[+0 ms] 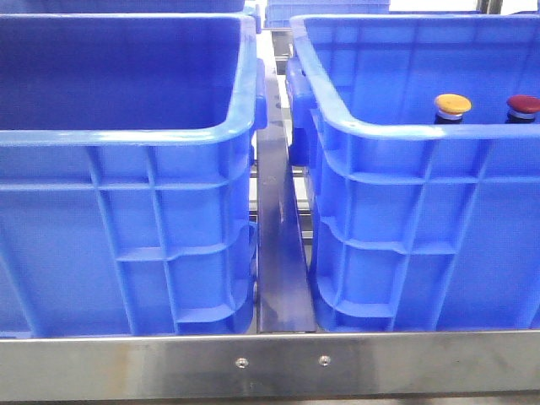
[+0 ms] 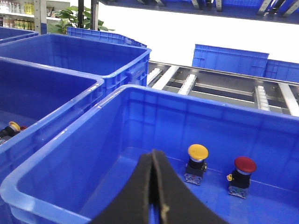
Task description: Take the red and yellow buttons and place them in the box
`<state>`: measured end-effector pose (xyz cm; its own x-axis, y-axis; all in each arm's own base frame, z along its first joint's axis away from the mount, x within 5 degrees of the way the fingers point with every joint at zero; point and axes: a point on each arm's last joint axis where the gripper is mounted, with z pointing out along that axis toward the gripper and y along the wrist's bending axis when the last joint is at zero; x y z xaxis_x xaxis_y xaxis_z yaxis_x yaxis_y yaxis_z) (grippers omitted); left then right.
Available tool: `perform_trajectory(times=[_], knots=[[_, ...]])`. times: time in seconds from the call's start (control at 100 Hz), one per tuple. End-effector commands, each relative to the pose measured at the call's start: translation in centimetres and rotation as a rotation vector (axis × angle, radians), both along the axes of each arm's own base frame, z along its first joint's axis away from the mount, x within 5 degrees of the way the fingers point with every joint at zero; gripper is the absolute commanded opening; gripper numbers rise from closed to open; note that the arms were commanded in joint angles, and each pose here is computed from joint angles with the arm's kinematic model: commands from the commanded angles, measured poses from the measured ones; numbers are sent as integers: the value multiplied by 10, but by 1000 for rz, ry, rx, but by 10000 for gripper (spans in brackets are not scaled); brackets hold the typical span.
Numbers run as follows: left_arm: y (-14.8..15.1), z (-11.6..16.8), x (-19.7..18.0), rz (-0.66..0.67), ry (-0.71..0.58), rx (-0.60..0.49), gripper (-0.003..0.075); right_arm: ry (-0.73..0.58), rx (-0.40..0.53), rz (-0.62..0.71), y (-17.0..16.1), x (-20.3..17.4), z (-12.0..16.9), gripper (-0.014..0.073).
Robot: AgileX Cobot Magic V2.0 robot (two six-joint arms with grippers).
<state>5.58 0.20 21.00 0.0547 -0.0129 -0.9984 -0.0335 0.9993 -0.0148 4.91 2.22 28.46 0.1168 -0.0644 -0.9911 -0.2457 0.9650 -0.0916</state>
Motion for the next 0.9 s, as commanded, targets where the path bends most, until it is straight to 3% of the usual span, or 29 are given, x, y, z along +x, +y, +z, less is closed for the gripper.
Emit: perform_trajectory(times=[0.0, 0.89], knots=[[0, 4, -3, -4, -114, -11, -20, -33, 18, -24, -2, 0, 9, -102], [0, 4, -2, -4, -108, -11, -20, -29, 17, -20, -2, 0, 9, -102]])
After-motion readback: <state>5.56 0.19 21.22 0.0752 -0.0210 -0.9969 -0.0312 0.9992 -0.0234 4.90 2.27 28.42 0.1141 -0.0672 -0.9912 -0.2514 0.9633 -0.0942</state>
